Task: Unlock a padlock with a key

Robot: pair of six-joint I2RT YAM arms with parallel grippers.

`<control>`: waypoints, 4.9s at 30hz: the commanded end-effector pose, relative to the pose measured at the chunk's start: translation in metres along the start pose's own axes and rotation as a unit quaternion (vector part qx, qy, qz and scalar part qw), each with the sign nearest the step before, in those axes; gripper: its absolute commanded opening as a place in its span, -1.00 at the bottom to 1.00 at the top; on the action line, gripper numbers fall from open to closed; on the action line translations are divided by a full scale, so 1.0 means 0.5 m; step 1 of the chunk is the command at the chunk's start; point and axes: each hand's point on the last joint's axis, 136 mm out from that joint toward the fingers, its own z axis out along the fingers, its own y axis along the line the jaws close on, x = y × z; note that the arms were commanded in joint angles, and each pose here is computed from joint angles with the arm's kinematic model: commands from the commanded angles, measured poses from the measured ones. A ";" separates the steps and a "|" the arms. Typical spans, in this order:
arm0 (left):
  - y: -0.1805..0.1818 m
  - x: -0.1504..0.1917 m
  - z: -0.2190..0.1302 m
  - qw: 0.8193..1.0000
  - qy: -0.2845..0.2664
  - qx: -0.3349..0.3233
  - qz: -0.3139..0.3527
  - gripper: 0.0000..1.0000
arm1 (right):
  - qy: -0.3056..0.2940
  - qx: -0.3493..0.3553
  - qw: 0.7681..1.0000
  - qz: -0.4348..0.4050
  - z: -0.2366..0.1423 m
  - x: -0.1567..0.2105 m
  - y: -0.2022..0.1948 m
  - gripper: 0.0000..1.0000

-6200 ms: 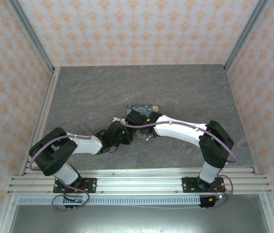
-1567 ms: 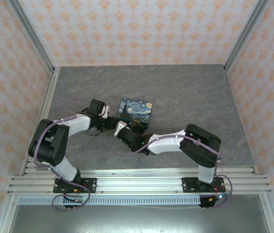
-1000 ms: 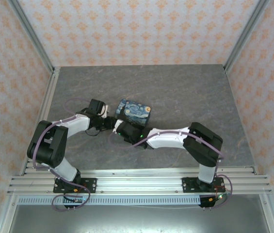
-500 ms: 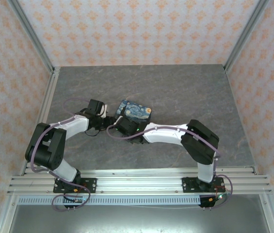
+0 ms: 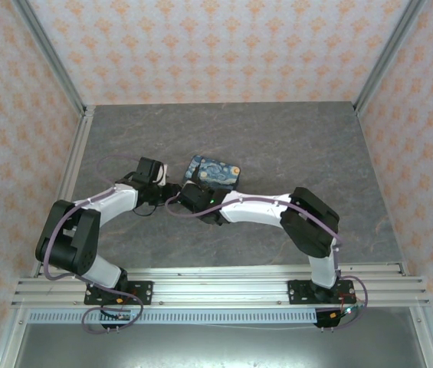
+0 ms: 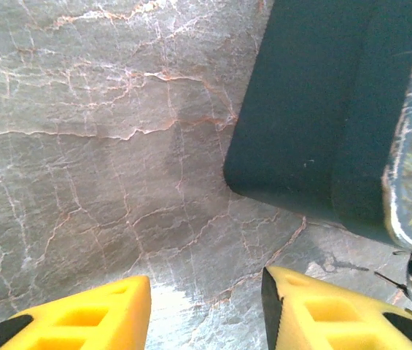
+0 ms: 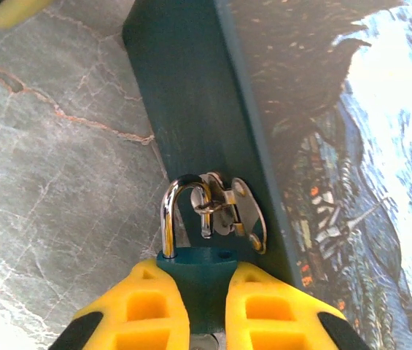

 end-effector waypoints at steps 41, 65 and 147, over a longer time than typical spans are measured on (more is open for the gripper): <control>0.040 -0.038 -0.097 0.997 -0.064 -0.036 -0.009 0.08 | -0.083 -0.069 0.982 -0.154 -0.004 -0.013 0.006 -1.00; 0.047 -0.042 -0.073 0.998 -0.055 -0.028 -0.012 0.08 | -0.010 -0.209 0.978 -0.008 0.003 -0.002 0.029 -1.00; -0.005 -0.045 0.009 0.994 -0.022 0.097 -0.042 -0.12 | -0.113 -0.413 0.896 0.118 -0.062 -0.167 0.052 -1.00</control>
